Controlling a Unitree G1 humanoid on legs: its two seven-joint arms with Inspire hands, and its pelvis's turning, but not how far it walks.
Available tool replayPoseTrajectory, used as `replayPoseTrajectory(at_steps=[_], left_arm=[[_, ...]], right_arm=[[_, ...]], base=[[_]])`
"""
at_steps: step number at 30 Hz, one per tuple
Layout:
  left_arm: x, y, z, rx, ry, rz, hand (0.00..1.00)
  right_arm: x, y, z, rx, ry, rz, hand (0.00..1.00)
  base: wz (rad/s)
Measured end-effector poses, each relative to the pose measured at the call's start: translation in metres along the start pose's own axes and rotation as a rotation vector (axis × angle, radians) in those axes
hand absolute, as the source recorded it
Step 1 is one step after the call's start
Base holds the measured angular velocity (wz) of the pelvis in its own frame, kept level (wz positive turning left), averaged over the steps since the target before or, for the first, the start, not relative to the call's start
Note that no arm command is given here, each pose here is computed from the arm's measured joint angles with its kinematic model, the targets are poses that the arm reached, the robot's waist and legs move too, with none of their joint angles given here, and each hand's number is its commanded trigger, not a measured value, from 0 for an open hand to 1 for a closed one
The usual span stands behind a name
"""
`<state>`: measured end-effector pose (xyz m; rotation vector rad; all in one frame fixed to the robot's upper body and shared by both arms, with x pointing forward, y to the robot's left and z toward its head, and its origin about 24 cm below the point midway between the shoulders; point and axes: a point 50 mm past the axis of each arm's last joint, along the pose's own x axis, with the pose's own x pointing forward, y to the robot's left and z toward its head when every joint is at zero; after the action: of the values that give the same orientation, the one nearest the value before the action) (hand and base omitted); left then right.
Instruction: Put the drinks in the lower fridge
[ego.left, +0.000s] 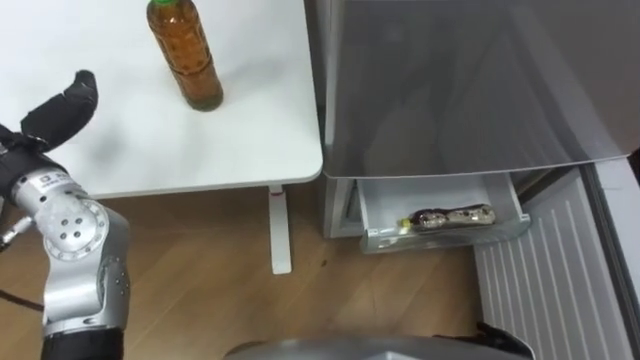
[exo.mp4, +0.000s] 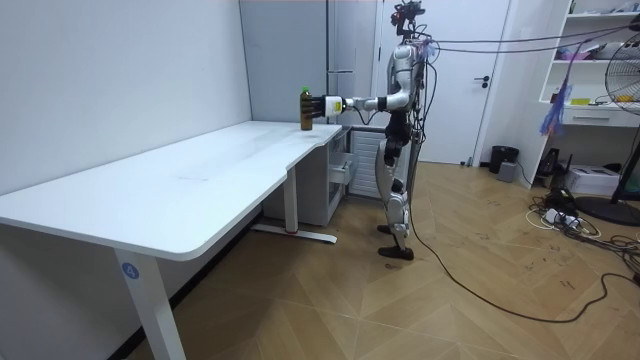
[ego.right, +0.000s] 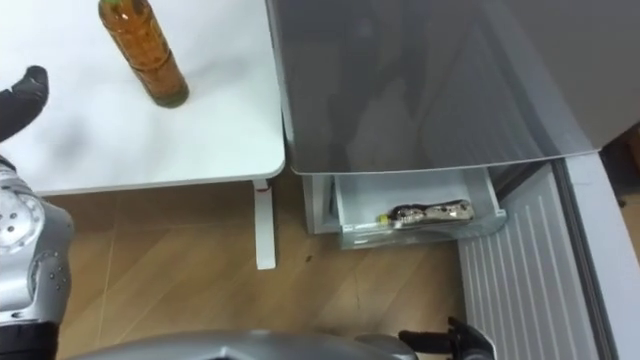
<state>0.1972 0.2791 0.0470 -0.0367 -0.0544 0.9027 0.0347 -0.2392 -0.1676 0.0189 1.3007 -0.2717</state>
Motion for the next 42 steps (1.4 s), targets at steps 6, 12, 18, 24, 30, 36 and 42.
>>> replayPoseTrajectory(at_steps=[6,12,18,24,30,36,42], left_arm=[[-0.001,-0.002,0.004,-0.012,-0.014,-0.029,0.0],[-0.001,-0.005,0.011,-0.032,-0.038,-0.051,0.0],[-0.002,-0.009,0.01,-0.03,-0.036,-0.105,0.0],[-0.006,-0.025,0.007,-0.029,-0.021,-0.258,0.0],[-0.008,-0.036,-0.003,-0.033,0.05,-0.369,0.0],[-0.006,-0.039,-0.01,-0.099,0.128,-0.398,0.0],[-0.003,-0.049,-0.009,-0.115,0.157,-0.428,0.0]], right_arm=[[0.0,0.0,0.001,0.006,-0.006,0.001,0.0],[0.0,-0.001,0.003,0.006,-0.008,0.0,0.0],[0.001,0.0,0.006,0.01,-0.017,0.025,0.0],[0.001,-0.001,0.007,0.019,-0.017,0.056,0.0],[0.001,-0.002,0.008,0.022,-0.017,0.058,0.0],[0.001,-0.003,0.008,-0.01,-0.013,0.057,0.0],[0.001,-0.003,0.005,-0.056,0.017,0.052,0.0]], base=[[0.01],[0.0],[0.0],[-0.01],[-0.01],[-0.13],[-0.04]])
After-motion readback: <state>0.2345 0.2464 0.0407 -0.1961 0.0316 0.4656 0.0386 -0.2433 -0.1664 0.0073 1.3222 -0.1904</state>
